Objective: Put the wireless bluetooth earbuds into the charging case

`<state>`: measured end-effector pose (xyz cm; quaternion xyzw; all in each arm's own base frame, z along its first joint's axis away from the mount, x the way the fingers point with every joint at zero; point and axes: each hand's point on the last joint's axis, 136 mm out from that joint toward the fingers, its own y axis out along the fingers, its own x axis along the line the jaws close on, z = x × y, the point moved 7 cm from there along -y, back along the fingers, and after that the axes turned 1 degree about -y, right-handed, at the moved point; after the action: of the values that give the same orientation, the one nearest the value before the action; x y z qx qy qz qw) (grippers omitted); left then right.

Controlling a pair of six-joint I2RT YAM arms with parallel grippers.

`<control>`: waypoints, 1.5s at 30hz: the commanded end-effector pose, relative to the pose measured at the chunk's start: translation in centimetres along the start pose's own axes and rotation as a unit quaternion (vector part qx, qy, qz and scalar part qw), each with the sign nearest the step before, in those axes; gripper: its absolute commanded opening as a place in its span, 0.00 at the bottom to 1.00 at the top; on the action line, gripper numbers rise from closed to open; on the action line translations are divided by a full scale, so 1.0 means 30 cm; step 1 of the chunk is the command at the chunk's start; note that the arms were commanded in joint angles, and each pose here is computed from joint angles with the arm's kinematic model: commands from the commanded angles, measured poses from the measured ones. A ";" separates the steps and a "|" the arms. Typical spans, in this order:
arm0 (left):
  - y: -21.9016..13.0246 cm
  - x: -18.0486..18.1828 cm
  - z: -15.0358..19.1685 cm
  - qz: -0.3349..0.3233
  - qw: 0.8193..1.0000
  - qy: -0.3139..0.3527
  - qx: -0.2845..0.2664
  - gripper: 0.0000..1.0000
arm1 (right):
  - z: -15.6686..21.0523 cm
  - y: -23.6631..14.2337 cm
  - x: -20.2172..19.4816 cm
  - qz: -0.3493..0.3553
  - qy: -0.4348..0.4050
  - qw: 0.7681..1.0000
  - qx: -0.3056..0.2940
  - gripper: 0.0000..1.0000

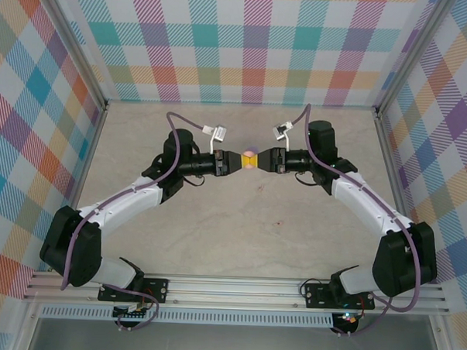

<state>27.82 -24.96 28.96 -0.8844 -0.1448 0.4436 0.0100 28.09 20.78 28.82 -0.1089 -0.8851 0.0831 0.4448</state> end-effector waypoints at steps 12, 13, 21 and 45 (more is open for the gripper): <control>-0.003 -0.076 0.028 0.024 0.998 0.038 0.042 0.26 | -0.030 -0.022 0.125 -0.043 -0.080 0.996 0.007 0.35; -0.004 -0.076 0.026 0.024 0.998 0.038 0.041 0.26 | -0.027 -0.022 0.125 -0.045 -0.080 0.996 0.010 0.34; -0.007 -0.099 0.022 0.045 0.997 0.044 0.044 0.36 | -0.023 -0.033 0.146 -0.050 -0.090 0.995 0.013 0.23; -0.002 -0.113 0.036 0.067 0.996 0.040 0.049 0.24 | -0.051 -0.030 0.146 -0.040 -0.086 0.996 -0.002 0.28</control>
<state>26.32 -25.12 30.13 -0.8970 -0.0987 0.4300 0.0271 26.93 20.72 30.96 -0.0778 -0.9048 0.0885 0.4091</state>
